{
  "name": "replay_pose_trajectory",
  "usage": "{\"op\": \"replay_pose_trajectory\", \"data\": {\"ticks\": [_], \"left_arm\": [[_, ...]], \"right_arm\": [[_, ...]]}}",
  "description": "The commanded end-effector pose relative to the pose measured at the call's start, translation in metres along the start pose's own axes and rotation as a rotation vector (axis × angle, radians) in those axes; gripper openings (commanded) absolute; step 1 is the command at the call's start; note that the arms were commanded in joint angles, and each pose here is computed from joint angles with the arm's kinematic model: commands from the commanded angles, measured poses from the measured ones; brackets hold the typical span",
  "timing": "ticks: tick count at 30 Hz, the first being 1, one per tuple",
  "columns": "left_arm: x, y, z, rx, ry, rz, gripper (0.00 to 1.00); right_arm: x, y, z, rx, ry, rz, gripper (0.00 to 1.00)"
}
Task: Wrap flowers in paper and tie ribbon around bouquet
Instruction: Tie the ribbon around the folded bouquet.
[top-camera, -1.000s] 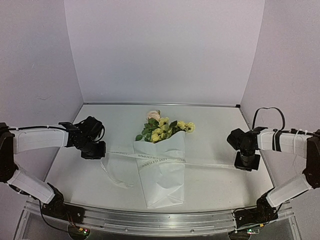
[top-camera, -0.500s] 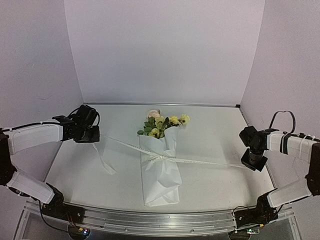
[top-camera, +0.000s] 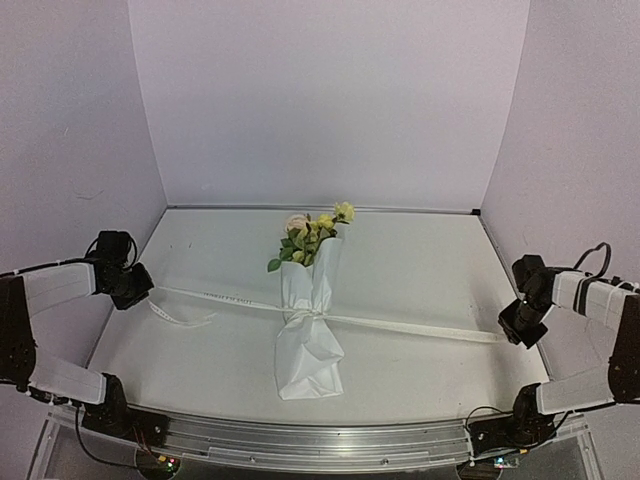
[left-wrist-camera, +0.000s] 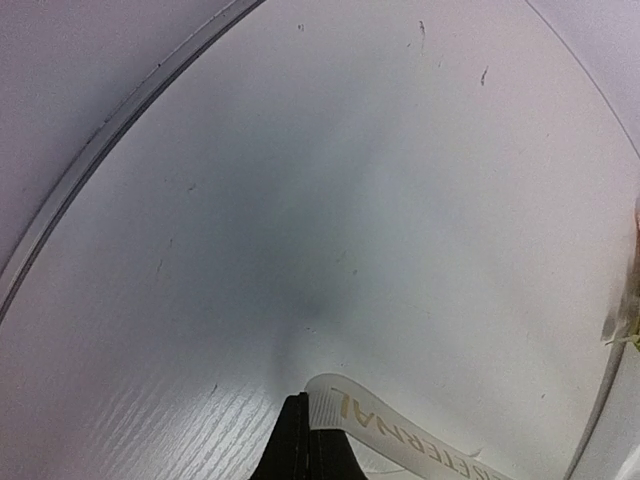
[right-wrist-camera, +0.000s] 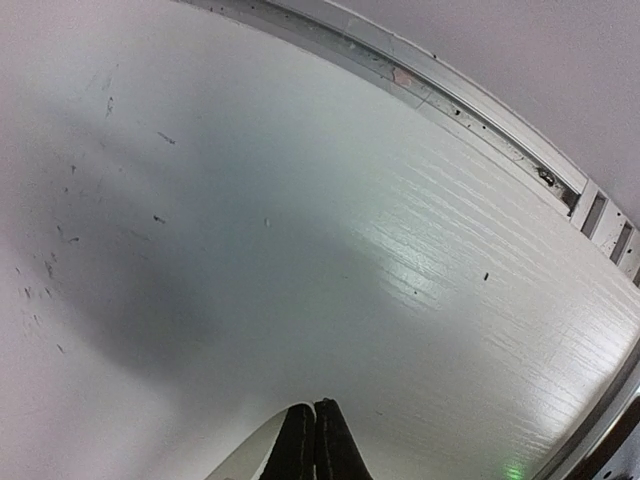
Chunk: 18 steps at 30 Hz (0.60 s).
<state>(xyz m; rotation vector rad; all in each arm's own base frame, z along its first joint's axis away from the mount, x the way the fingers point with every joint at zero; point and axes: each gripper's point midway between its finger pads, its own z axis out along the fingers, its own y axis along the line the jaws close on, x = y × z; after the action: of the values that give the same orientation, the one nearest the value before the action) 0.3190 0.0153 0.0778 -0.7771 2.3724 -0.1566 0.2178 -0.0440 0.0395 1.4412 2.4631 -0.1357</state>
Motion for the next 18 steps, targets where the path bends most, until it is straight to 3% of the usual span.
{"op": "replay_pose_trajectory", "data": {"ticks": [1, 8, 10, 15, 18], "left_arm": [[-0.022, -0.007, 0.006, 0.082, -0.043, -0.064, 0.00], [0.011, -0.033, 0.022, 0.206, 0.126, -0.087, 0.00], [0.017, -0.035, 0.025, 0.217, 0.153, -0.111, 0.06], [0.013, -0.045, 0.019, 0.259, 0.153, -0.154, 0.32], [0.000, -0.054, 0.005, 0.283, 0.117, -0.168, 0.51]], "right_arm": [[-0.021, -0.002, -0.007, -0.006, -0.057, 0.021, 0.00], [0.002, 0.020, -0.008, -0.067, -0.017, -0.086, 0.00], [0.004, 0.024, -0.010, -0.081, -0.019, -0.102, 0.03], [0.002, 0.035, -0.028, -0.133, -0.037, -0.129, 0.37], [0.004, 0.045, -0.043, -0.178, -0.049, -0.143, 0.52]]}}
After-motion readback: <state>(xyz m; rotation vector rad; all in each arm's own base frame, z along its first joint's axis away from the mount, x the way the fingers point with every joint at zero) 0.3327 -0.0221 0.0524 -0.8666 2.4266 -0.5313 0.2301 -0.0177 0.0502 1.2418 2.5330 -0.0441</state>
